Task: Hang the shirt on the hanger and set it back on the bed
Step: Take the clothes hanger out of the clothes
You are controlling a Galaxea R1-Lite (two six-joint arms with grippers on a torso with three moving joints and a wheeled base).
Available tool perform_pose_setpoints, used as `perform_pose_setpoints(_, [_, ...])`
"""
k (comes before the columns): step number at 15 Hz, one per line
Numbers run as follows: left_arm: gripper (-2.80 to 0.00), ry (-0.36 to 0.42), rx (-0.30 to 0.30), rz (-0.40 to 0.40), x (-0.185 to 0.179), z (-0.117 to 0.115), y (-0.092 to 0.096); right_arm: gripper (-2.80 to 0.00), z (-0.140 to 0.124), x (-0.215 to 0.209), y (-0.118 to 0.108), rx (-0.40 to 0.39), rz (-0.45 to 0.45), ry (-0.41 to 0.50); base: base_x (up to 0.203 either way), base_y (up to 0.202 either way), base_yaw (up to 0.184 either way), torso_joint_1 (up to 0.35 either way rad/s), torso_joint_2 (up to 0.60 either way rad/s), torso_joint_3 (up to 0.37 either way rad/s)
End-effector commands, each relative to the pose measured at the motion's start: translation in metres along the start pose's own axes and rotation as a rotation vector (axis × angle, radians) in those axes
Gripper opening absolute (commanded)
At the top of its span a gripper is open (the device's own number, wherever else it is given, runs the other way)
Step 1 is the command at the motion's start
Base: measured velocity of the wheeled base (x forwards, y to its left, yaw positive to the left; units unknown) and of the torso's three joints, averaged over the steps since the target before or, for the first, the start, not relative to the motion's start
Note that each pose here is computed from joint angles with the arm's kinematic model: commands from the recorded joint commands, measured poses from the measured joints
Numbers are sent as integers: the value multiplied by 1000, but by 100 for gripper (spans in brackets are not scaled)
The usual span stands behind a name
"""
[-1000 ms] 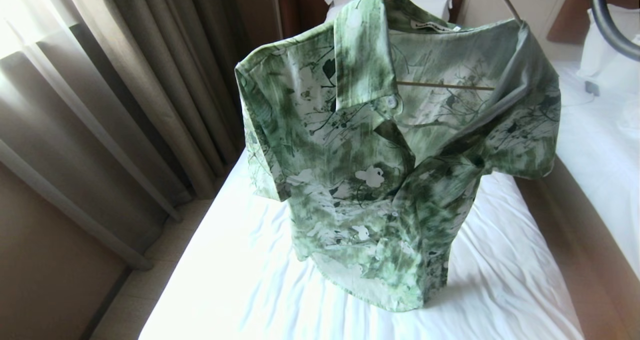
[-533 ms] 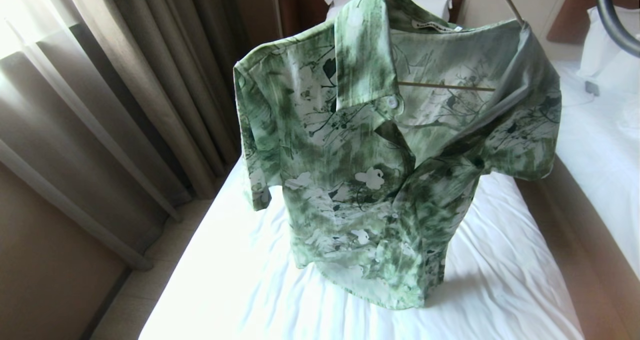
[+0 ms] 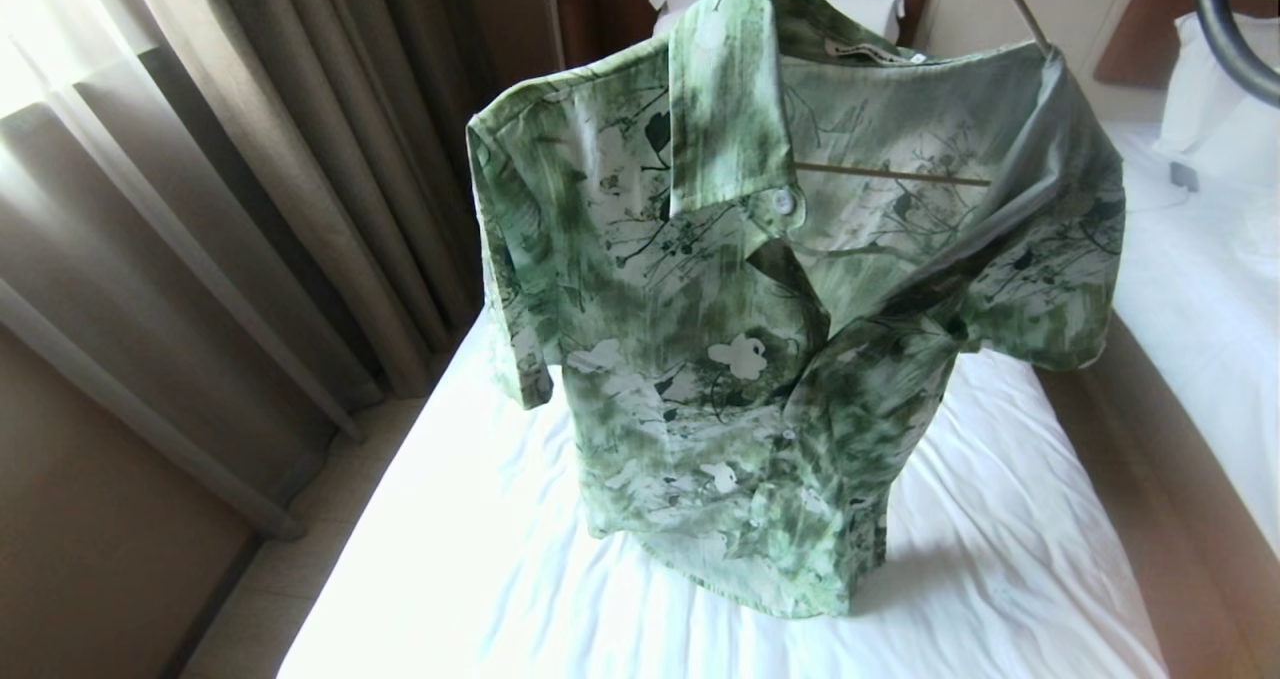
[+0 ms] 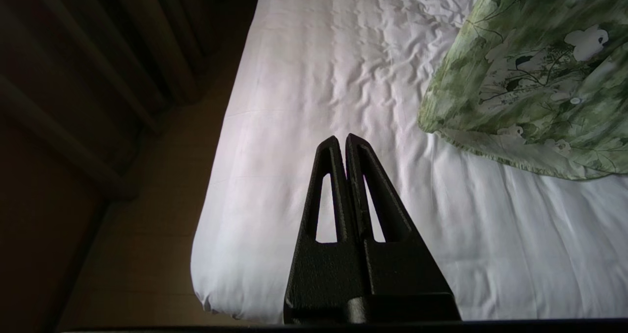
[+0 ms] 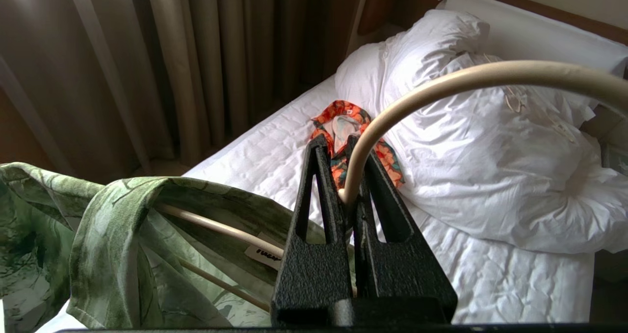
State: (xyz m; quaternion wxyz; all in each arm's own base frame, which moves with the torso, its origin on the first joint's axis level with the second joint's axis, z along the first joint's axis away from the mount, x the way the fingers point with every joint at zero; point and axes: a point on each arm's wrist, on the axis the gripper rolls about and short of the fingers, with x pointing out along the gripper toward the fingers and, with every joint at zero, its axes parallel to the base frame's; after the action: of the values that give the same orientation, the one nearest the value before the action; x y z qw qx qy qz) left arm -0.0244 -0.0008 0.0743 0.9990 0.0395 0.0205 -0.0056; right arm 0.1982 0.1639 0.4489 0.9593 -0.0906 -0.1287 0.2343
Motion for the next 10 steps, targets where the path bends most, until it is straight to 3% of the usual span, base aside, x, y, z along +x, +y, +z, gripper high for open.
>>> perform_pose_setpoints(1, [-280,1,-1,0,0,0,0,-280,-1,1,1,-4,0,4,0,0,0,0,0,0])
perform_pose_setpoints(8, [-280,-10,-14,-1,-1,3,0,-280,-2,2,0,24,-4,11,0,0,0,0,0,0])
perform_pose_setpoints(10, [-280,-84,-49,-30,-9,27,1,-280,-5,3,1,59,-2,22,0,0,0,0,0,0])
